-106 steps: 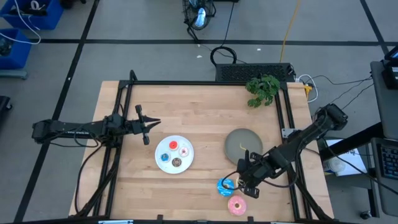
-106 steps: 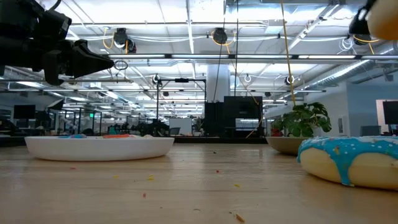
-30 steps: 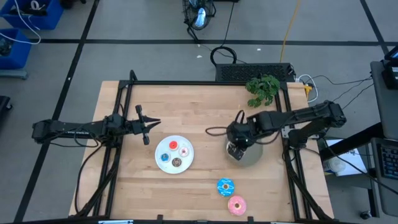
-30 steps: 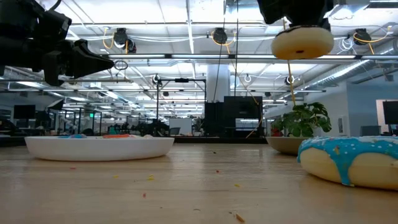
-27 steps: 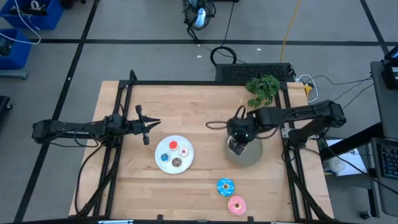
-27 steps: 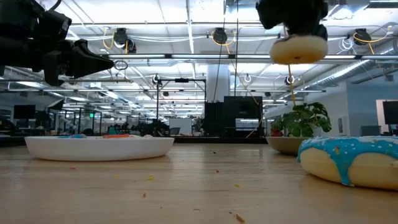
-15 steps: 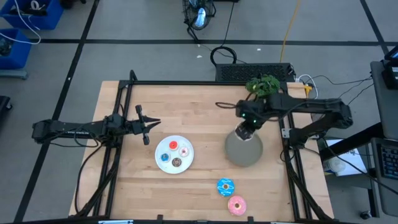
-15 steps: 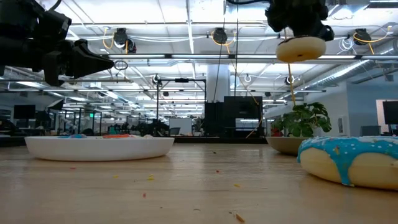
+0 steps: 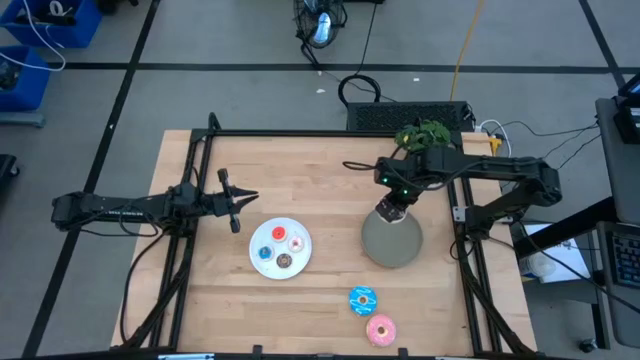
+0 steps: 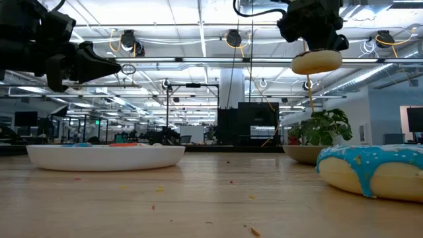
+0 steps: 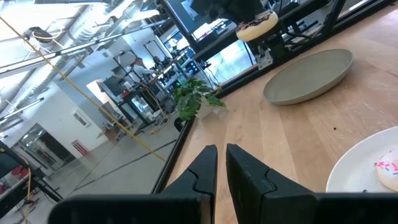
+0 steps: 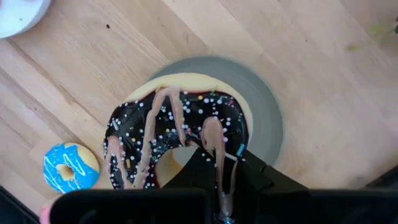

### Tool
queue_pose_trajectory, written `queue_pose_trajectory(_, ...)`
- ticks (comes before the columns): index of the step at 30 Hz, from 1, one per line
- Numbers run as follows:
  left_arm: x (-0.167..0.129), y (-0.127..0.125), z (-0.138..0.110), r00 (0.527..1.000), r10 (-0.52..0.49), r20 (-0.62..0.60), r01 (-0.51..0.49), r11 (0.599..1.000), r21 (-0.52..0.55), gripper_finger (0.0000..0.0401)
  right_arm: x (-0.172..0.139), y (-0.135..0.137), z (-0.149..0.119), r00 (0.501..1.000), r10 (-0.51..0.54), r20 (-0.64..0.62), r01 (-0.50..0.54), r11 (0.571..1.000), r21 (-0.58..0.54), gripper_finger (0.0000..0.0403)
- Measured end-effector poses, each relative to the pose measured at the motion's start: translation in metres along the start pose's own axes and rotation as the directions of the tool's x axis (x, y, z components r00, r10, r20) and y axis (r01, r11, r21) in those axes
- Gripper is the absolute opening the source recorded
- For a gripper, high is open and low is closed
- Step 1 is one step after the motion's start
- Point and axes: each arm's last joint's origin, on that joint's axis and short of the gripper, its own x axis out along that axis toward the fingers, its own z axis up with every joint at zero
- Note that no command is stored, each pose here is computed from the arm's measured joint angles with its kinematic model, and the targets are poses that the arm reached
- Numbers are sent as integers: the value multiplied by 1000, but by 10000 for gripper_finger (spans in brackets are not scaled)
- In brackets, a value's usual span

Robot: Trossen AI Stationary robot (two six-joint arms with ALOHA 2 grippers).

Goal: Pick & Place donuts
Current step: Put the large black donut on the gray plate

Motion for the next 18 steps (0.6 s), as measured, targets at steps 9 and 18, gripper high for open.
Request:
queue_pose_trajectory(9, 0, 0, 0, 1000, 0, 0, 0, 1000, 0, 42, 1, 1, 1, 1000, 2, 6, -2, 1000, -7, 13)
queue_pose_trajectory(18, 0, 0, 0, 1000, 1, 0, -1, 1000, 11, 42, 1, 0, 1, 1000, -17, 22, 17, 1000, -15, 13)
